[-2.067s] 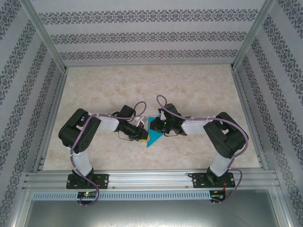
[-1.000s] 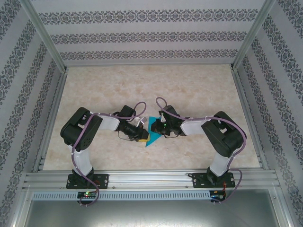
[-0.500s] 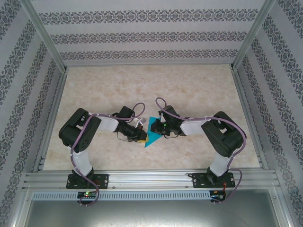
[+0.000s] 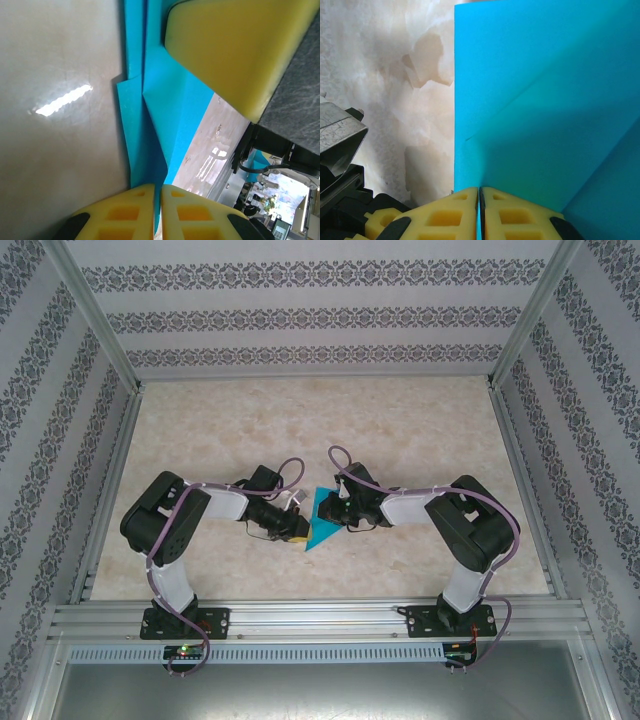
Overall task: Fold a paper plane with a square sheet of paper (pick it up from the middle)
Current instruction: Fourth fold the wing at the center of the table.
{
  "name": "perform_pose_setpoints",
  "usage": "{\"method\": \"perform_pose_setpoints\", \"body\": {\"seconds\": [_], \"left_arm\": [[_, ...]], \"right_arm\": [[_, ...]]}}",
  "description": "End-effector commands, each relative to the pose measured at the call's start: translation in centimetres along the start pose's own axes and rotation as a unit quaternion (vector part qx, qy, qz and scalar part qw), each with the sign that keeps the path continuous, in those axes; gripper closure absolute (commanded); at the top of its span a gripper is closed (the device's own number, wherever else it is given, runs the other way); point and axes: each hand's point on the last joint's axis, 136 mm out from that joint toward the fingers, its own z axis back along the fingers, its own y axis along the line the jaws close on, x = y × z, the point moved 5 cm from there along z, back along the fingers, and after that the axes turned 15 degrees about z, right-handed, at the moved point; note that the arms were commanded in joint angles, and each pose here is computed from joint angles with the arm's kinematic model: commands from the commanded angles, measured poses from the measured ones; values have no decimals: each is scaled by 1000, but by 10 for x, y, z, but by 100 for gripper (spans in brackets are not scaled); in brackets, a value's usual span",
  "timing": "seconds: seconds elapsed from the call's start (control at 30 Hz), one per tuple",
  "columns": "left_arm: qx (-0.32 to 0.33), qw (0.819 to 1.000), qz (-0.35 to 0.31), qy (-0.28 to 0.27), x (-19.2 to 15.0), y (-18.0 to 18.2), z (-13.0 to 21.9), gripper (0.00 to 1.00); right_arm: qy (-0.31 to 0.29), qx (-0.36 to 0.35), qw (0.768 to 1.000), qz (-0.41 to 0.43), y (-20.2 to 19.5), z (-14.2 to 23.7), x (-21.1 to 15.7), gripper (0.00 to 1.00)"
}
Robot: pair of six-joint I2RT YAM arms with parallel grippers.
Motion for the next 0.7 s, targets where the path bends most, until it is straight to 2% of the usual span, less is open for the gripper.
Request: {"method": "perform_pose_setpoints", "body": {"seconds": [0.0,0.2,0.27,0.33,0.47,0.67], "left_arm": [[20,999,28,7,-9,11,0,87],[49,998,42,5,-11,18,-1,97],[62,997,45,4,-12,20,0,96],[63,997,38,-1,-12,17,1,88],[69,997,25,-2,-16,11,3,83],[90,996,20,1,-20,11,-1,87]], "right_arm": [[23,-40,999,-6,-15,-6,-11,89],[26,-40,999,-6,-14,-7,-13,88],[26,-41,999,-5,-14,-7,-13,88],[27,-44,999,-6,-16,-7,-14,88],[27,-45,999,-7,-17,-8,-15,88],[28,-45,999,-6,-16,-8,-16,88]]}}
